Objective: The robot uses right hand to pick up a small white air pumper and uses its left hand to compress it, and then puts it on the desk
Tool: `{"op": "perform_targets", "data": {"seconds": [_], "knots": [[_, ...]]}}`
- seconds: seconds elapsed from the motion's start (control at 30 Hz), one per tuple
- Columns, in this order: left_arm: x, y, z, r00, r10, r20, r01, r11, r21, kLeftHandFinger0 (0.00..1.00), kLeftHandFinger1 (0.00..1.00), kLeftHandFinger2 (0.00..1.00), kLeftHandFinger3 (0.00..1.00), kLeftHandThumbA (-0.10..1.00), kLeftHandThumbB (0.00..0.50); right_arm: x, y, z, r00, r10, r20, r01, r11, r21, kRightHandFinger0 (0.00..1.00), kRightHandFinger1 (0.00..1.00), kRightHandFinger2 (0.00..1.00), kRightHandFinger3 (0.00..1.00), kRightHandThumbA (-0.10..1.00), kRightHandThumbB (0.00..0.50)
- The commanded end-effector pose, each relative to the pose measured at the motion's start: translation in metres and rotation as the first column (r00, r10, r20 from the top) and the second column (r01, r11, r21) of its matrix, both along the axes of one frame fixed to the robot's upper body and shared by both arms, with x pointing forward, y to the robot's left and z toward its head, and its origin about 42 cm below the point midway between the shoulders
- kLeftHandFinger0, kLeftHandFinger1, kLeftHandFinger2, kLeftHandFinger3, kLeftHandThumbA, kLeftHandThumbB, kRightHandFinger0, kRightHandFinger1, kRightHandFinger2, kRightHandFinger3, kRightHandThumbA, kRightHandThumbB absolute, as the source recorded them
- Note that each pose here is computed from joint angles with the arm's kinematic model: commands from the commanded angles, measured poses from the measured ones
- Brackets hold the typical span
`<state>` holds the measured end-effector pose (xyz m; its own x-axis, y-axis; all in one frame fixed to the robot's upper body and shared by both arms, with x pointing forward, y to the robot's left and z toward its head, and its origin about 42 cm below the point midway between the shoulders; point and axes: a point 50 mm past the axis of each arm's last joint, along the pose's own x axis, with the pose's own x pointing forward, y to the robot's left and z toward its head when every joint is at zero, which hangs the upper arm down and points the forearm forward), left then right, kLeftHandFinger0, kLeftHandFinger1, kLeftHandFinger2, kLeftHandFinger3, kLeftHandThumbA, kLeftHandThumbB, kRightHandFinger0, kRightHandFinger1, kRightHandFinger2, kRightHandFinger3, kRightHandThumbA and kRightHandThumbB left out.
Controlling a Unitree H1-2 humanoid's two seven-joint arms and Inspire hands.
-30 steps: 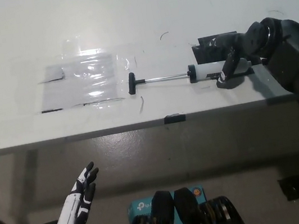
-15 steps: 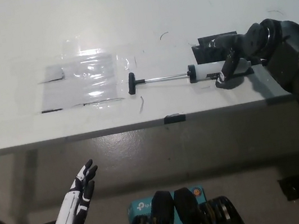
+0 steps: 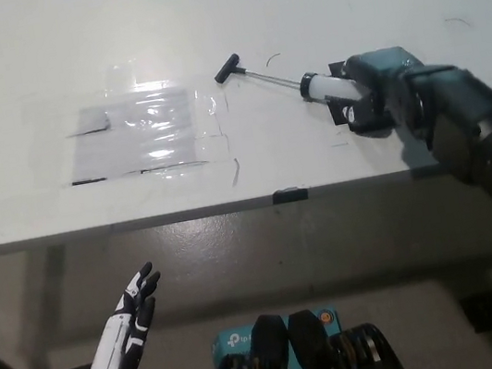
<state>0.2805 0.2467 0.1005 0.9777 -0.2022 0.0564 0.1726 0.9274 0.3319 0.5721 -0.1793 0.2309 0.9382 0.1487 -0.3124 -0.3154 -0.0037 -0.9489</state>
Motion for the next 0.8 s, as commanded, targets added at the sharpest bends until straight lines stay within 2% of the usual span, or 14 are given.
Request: {"op": "perform_targets", "data": {"seconds": [0.0, 0.03, 0.17, 0.2, 0.33, 0.37, 0.4, 0.43, 0.47, 0.53, 0.6, 0.67, 0.73, 0.77], "knots": [[0.014, 0.006, 0.021, 0.996, -0.022, 0.089, 0.022, 1.000, 0.003, 1.00, 1.00, 1.00, 1.00, 1.00, 0.125, -0.005, -0.009, -0.012, 0.988, 0.076, 0.132, -0.069, 0.996, -0.055, 0.08, 0.19, 0.33, 0.48, -0.10, 0.263], [0.014, 0.007, 0.021, 0.996, -0.021, 0.088, 0.020, 1.000, 0.001, 1.00, 1.00, 1.00, 1.00, 1.00, 0.129, -0.005, -0.012, -0.013, 0.987, 0.075, 0.140, -0.069, 0.997, -0.045, 0.05, 0.16, 0.30, 0.44, -0.10, 0.253], [0.017, 0.007, 0.024, 0.995, -0.025, 0.096, 0.026, 1.000, -0.003, 1.00, 1.00, 1.00, 1.00, 1.00, 0.128, -0.004, -0.018, -0.010, 0.986, 0.066, 0.151, -0.063, 0.998, -0.024, 0.15, 0.26, 0.38, 0.41, -0.10, 0.237], [0.017, 0.007, 0.024, 0.995, -0.027, 0.099, 0.028, 1.000, -0.007, 1.00, 1.00, 1.00, 1.00, 1.00, 0.129, -0.004, -0.022, -0.009, 0.986, 0.064, 0.156, -0.063, 0.998, -0.011, 0.01, 0.12, 0.25, 0.27, -0.10, 0.225], [0.020, 0.008, 0.027, 0.994, -0.028, 0.105, 0.029, 1.000, -0.006, 1.00, 1.00, 1.00, 1.00, 1.00, 0.141, -0.002, -0.032, -0.003, 0.985, 0.047, 0.167, -0.050, 0.999, 0.014, 0.00, 0.00, 0.15, 0.19, -0.10, 0.200], [0.021, 0.008, 0.027, 0.994, -0.028, 0.106, 0.028, 1.000, -0.005, 1.00, 1.00, 1.00, 1.00, 1.00, 0.141, -0.002, -0.033, -0.001, 0.984, 0.047, 0.170, -0.050, 0.999, 0.015, 0.00, 0.02, 0.21, 0.23, -0.10, 0.197], [0.022, 0.009, 0.029, 0.994, -0.027, 0.109, 0.028, 1.000, -0.004, 1.00, 1.00, 1.00, 1.00, 1.00, 0.134, -0.001, -0.034, 0.001, 0.983, 0.046, 0.176, -0.050, 0.999, 0.015, 0.00, 0.06, 0.39, 0.34, -0.10, 0.198], [0.022, 0.009, 0.029, 0.994, -0.028, 0.109, 0.028, 1.000, -0.007, 1.00, 1.00, 1.00, 1.00, 1.00, 0.127, 0.000, -0.036, 0.003, 0.983, 0.043, 0.180, -0.046, 0.999, 0.015, 0.08, 0.22, 0.66, 0.48, -0.10, 0.188], [0.022, 0.009, 0.030, 0.994, -0.027, 0.109, 0.028, 1.000, -0.012, 1.00, 1.00, 1.00, 1.00, 1.00, 0.125, 0.001, -0.037, 0.006, 0.982, 0.040, 0.183, -0.044, 0.999, 0.016, 0.14, 0.26, 0.66, 0.52, -0.10, 0.185], [0.022, 0.008, 0.030, 0.994, -0.026, 0.109, 0.028, 0.999, -0.020, 1.00, 1.00, 1.00, 1.00, 1.00, 0.121, 0.003, -0.038, 0.010, 0.982, 0.031, 0.185, -0.036, 0.999, 0.023, 0.06, 0.27, 0.61, 0.54, -0.10, 0.189], [0.022, 0.008, 0.030, 0.994, -0.027, 0.107, 0.030, 0.999, -0.023, 1.00, 1.00, 1.00, 1.00, 1.00, 0.114, 0.003, -0.040, 0.013, 0.980, 0.021, 0.199, -0.033, 0.998, 0.059, 0.04, 0.24, 0.50, 0.44, -0.10, 0.192], [0.022, 0.008, 0.029, 0.994, -0.030, 0.108, 0.033, 0.999, -0.024, 1.00, 1.00, 1.00, 1.00, 1.00, 0.115, 0.004, -0.040, 0.014, 0.979, 0.014, 0.204, -0.031, 0.996, 0.078, 0.00, 0.19, 0.58, 0.45, -0.10, 0.180], [0.022, 0.008, 0.029, 0.993, -0.032, 0.110, 0.034, 0.999, -0.020, 1.00, 1.00, 1.00, 1.00, 1.00, 0.103, 0.004, -0.040, 0.017, 0.975, 0.007, 0.223, -0.034, 0.993, 0.116, 0.00, 0.31, 0.77, 0.55, -0.10, 0.186], [0.023, 0.008, 0.030, 0.994, -0.031, 0.109, 0.034, 0.999, -0.023, 1.00, 1.00, 1.00, 1.00, 1.00, 0.100, 0.004, -0.040, 0.020, 0.972, 0.005, 0.236, -0.039, 0.989, 0.142, 0.00, 0.33, 0.78, 0.57, -0.10, 0.193]]}}
